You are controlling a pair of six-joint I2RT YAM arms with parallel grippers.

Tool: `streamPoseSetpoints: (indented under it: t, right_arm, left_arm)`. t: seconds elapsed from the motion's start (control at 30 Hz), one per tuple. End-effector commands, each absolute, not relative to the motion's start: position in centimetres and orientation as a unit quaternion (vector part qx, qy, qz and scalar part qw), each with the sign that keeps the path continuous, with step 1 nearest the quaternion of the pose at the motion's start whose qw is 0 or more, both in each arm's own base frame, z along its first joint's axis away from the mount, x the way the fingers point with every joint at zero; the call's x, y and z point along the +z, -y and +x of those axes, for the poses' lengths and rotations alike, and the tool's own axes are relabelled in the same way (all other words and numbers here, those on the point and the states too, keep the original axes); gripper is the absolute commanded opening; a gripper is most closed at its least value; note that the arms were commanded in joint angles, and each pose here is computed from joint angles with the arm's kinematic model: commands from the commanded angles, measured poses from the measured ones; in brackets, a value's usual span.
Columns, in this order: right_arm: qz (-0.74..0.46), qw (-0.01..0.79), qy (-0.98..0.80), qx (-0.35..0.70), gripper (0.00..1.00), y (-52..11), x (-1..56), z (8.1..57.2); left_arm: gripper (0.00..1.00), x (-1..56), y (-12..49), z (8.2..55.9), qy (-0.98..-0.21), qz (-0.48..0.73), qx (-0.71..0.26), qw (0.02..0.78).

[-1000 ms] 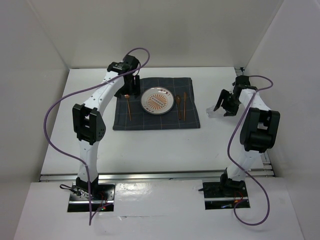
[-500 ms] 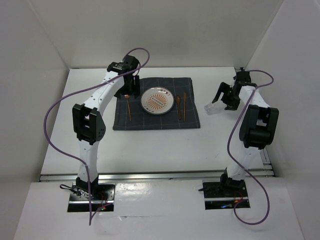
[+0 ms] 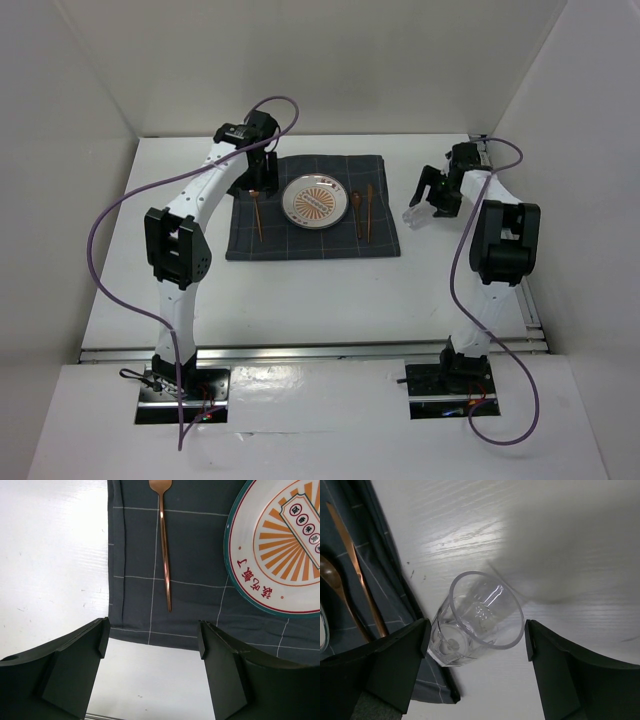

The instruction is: Set the dinner table for one person

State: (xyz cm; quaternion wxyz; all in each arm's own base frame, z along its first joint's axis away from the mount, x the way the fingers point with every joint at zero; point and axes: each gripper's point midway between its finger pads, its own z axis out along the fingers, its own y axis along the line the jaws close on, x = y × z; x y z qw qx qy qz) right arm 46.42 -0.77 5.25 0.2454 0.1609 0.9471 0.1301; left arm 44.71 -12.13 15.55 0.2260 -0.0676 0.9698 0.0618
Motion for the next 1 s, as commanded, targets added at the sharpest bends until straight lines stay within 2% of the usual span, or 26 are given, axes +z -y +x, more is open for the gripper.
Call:
streamPoseSetpoints:
  t: [0.0,0.2,0.37,0.4,0.77,0.83,0.97]
  right_arm:
    - [0.138,0.290,-0.939,0.123,0.87,0.3,6.9,48.8]
    - [0.133,0.296,-0.939,0.111,0.84,-0.1,7.5,48.7]
    - [0.129,0.297,-0.942,0.092,1.00,0.5,7.9,48.7]
    - [0.128,0.302,-0.940,0.092,1.00,0.6,8.3,49.0]
    - [0.095,0.308,-0.942,0.095,1.00,-1.1,8.8,51.0]
    - [0.085,0.309,-0.942,0.103,0.99,-1.5,8.8,51.2]
    - [0.064,0.283,-0.950,0.113,0.88,-2.9,7.7,50.4]
  left_arm:
    - [0.88,17.6,12.0,44.9,-0.965,-0.062,0.065,0.247]
    - [0.88,17.6,12.0,44.9,-0.965,-0.062,0.065,0.247]
    - [0.88,17.3,11.9,44.7,-0.966,-0.061,0.067,0.243]
    - [0.88,17.3,11.9,44.7,-0.966,-0.061,0.067,0.243]
    - [0.88,16.8,11.9,44.6,-0.967,-0.061,0.068,0.239]
    - [0.88,16.8,11.9,44.6,-0.967,-0.061,0.068,0.239]
    - [0.88,17.2,11.9,44.6,-0.966,-0.061,0.067,0.243]
